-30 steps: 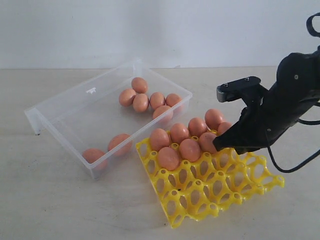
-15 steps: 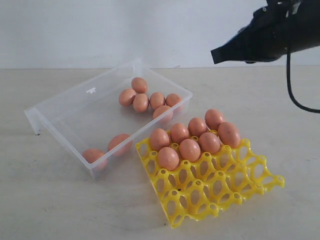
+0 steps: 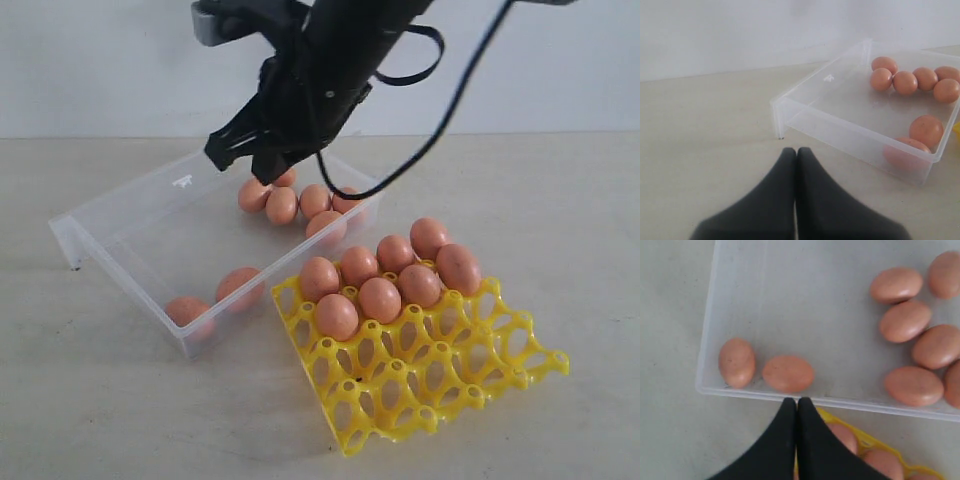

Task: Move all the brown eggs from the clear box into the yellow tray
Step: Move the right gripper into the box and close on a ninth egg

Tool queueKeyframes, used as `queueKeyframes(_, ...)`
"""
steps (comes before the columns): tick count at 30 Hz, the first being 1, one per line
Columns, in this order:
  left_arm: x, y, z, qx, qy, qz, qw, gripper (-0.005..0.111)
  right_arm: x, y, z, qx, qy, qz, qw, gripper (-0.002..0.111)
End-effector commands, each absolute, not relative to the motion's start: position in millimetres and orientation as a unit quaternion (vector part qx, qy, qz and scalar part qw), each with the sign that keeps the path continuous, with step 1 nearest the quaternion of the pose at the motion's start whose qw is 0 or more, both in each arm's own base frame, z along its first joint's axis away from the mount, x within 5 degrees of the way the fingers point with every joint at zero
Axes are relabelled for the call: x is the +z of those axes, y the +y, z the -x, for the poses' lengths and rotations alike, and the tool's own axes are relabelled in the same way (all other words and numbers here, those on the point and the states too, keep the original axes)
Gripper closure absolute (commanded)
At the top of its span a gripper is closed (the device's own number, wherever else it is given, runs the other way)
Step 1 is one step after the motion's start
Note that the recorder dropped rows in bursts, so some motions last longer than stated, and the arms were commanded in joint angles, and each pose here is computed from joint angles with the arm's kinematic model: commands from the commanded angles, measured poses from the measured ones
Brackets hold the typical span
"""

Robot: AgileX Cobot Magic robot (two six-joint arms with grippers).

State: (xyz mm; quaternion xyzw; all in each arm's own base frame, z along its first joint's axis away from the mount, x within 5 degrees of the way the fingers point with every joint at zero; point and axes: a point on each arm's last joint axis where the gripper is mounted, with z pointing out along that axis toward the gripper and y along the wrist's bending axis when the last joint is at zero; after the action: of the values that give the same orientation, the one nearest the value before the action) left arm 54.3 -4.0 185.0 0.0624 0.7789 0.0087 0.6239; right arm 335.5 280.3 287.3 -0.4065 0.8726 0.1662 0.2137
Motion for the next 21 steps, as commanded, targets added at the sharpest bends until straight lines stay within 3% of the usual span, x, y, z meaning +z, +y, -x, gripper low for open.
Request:
queueKeyframes(1,185.8,-3.7,-54.2,0.011,0.777,-0.062,0.627,0.111,281.8,303.5,-360.3,0.176,0.880,0.402,0.180,0.109)
queueKeyframes(7,185.8,-3.7,-54.2,0.011,0.777,-0.062,0.627,0.111,261.9,320.2,-384.4,0.186,0.884,0.369,0.218,0.107)
queueKeyframes(10,185.8,-3.7,-54.2,0.011,0.777,-0.062,0.627,0.111,248.6,323.2,-388.8,0.184,0.886,0.367,0.215,0.093)
queueKeyframes(15,185.8,-3.7,-54.2,0.011,0.777,-0.062,0.627,0.111,232.6,326.7,-394.7,0.186,0.896,0.344,0.212,0.054)
queueKeyframes(21,185.8,-3.7,-54.2,0.011,0.777,-0.062,0.627,0.111,224.0,329.2,-411.2,0.205,0.919,0.220,0.253,0.050)
